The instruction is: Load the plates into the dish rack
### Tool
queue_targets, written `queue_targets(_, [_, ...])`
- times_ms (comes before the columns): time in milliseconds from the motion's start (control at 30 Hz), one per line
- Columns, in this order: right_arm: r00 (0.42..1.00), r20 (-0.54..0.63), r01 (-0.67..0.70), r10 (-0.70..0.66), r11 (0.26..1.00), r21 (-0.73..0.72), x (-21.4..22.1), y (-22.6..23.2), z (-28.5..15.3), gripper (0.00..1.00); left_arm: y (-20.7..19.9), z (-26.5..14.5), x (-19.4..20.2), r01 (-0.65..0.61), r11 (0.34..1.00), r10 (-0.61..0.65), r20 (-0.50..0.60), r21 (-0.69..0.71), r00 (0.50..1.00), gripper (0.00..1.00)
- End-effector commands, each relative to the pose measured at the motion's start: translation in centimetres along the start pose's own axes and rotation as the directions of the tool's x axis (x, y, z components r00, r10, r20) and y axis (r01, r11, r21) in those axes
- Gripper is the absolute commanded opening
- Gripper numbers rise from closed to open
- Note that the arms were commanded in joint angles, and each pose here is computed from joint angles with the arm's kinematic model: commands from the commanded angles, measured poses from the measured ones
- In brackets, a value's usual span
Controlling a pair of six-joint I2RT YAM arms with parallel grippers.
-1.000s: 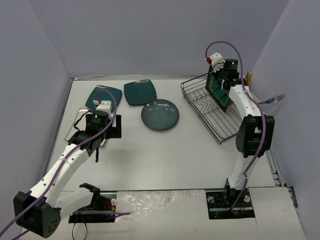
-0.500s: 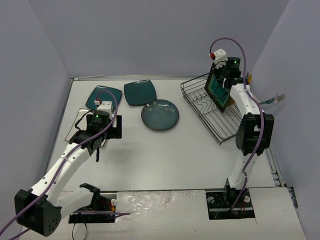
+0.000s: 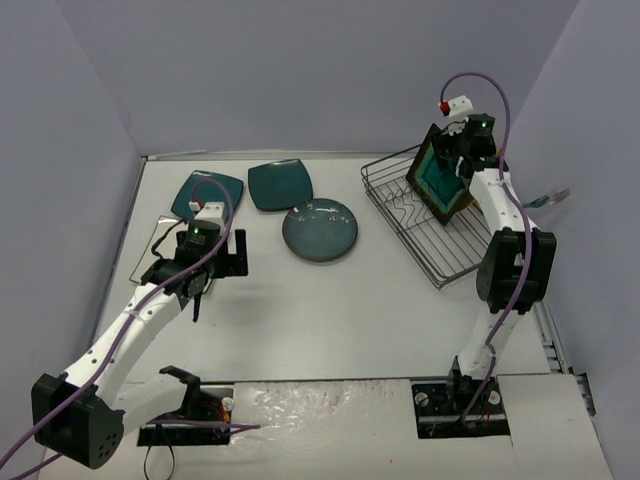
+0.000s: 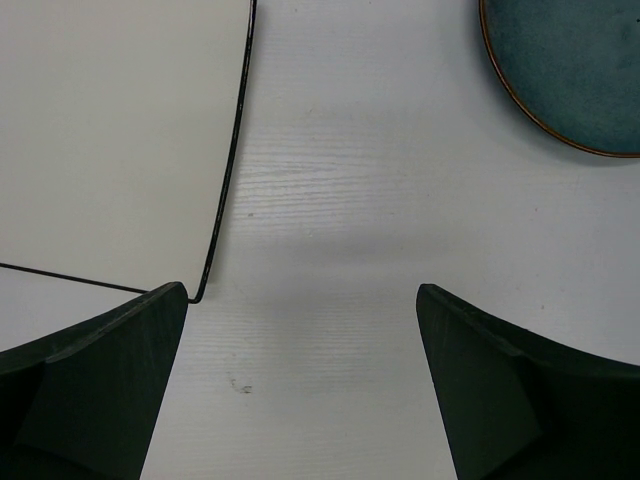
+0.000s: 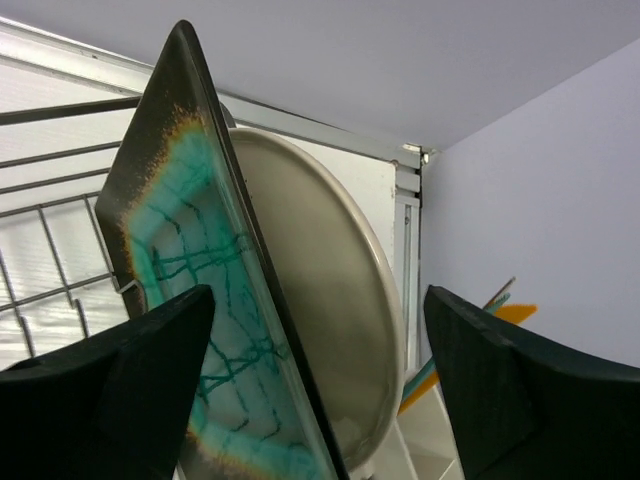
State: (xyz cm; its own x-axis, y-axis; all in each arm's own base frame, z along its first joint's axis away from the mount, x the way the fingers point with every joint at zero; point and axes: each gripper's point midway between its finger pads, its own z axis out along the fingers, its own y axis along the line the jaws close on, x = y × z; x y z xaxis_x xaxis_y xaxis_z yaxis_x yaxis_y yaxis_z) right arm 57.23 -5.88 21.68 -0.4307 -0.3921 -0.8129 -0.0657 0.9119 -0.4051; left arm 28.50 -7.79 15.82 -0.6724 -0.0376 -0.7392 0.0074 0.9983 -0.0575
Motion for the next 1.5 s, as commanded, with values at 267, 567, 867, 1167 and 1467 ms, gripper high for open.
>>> queue_targets(267, [0.872, 0.297, -0.321, 0.39, 0.912, -0.255, -10.3, 4.5, -14.6, 1.0, -8.4, 4.9, -4.3, 0.361, 0.891, -0.362, -0.049, 0.276, 0.931, 0.97])
queue_targets(567, [0.743, 0.224, -0.408, 0.63, 0.692, -0.595, -9.0, 14.2, -22.9, 1.0, -13.0, 11.7, -6.2, 0.437, 0.807, -0.437, -0.095, 0.397, 0.894, 0.97])
queue_targets(867, [0.716, 0.128, -0.426, 0.686, 0.575, -0.698, -5.6, 17.1, -27.1, 1.0, -14.9, 16.7, -5.3, 0.51, 0.749, -0.486, -0.171, 0.424, 0.857, 0.84])
queue_targets(1167, [0.707, 0.103, -0.447, 0.699, 0.555, -0.702, -3.3, 17.5, -28.5, 1.0, -15.5, 20.9, -0.9, 0.627, 0.689, -0.555, -0.292, 0.364, 0.779, 0.56])
queue_targets(1467, [0.701, 0.038, -0.488, 0.712, 0.519, -0.702, -1.5, 18.5, -28.5, 1.0, -15.3, 21.3, 0.7, 0.666, 0.659, -0.588, -0.312, 0.35, 0.746, 0.0])
